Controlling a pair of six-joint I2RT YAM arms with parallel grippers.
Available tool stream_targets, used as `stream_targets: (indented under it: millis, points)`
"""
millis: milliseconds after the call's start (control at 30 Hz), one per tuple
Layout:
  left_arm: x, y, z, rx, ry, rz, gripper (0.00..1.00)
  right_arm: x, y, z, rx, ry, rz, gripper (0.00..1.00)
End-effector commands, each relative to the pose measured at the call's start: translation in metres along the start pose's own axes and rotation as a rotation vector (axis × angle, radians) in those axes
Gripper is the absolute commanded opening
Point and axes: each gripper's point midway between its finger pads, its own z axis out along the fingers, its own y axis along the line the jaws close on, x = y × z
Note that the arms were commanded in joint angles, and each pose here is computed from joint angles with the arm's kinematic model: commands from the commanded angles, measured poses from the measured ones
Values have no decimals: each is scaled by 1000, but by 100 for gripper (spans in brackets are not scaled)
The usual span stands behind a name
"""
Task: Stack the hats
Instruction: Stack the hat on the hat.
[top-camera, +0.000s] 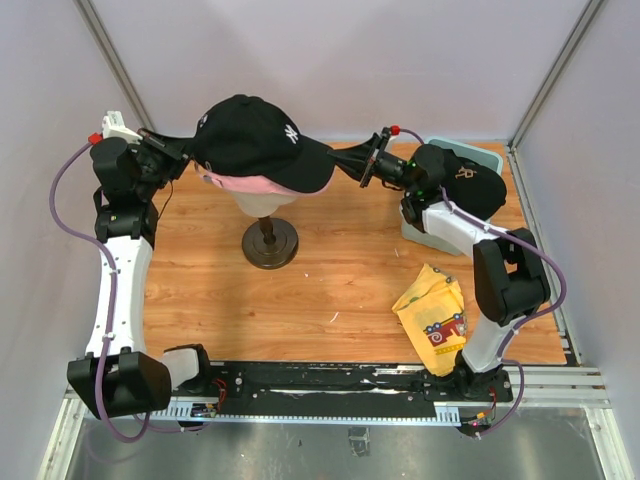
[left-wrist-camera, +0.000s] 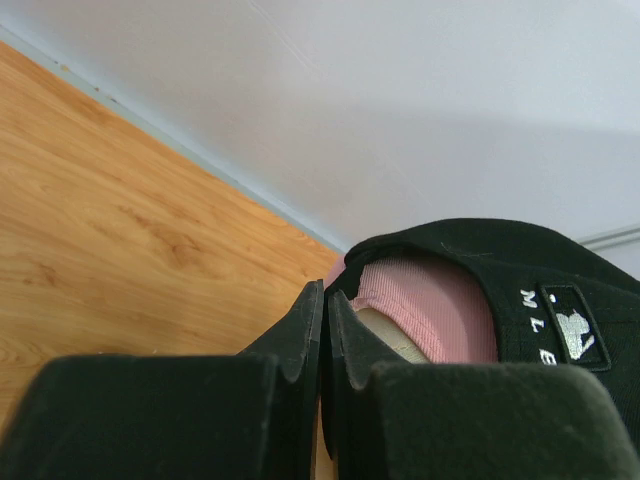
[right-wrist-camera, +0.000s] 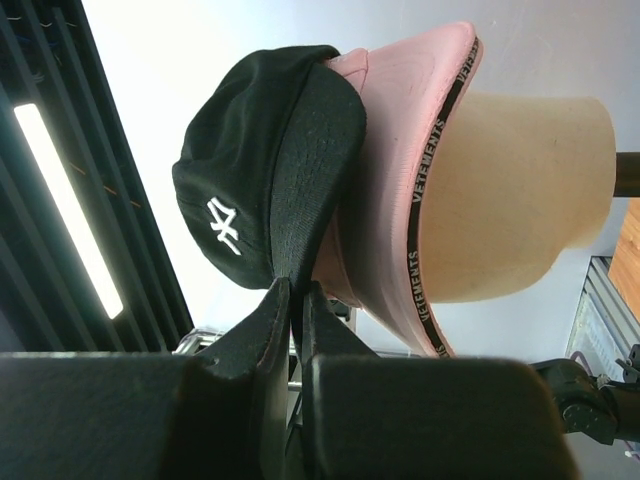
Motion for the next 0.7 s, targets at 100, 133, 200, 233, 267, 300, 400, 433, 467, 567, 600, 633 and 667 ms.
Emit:
stream_targets:
  millis: [100,133,200,233,267,300,400,433,467,567,600,633,667]
  points:
    - [0,11,1,-37,-6,17,2,4,-13,-14,26,11,-35,1]
    - [0,12,1,-39,-6,19,1,4,-15,-16,30,11,-32,1]
    - [1,14,1,-44,-5,17,1,5,-19,-17,34,11,-30,1]
    - [2,15,1,-46,-4,15,1,5,-21,-18,38,12,-31,1]
    - [3,17,1,-50,-1,15,0,5,-23,-18,41,12,-31,1]
    - [3,18,1,-52,1,14,0,5,-25,-19,46,11,-31,1]
    - [5,21,2,-62,4,12,1,5,-33,-21,59,9,-30,1]
    - [6,23,2,-68,5,11,1,4,-36,-21,63,9,-29,1]
    - [6,24,2,-72,4,12,0,4,-38,-22,68,8,-30,1]
    - [8,28,3,-81,12,10,1,3,-46,-24,83,4,-25,1]
    - [10,30,3,-86,15,8,0,2,-49,-24,86,4,-24,1]
    - [11,32,4,-92,17,8,0,2,-50,-24,89,4,-22,1]
    - [12,35,4,-97,21,8,1,1,-52,-24,92,3,-20,1]
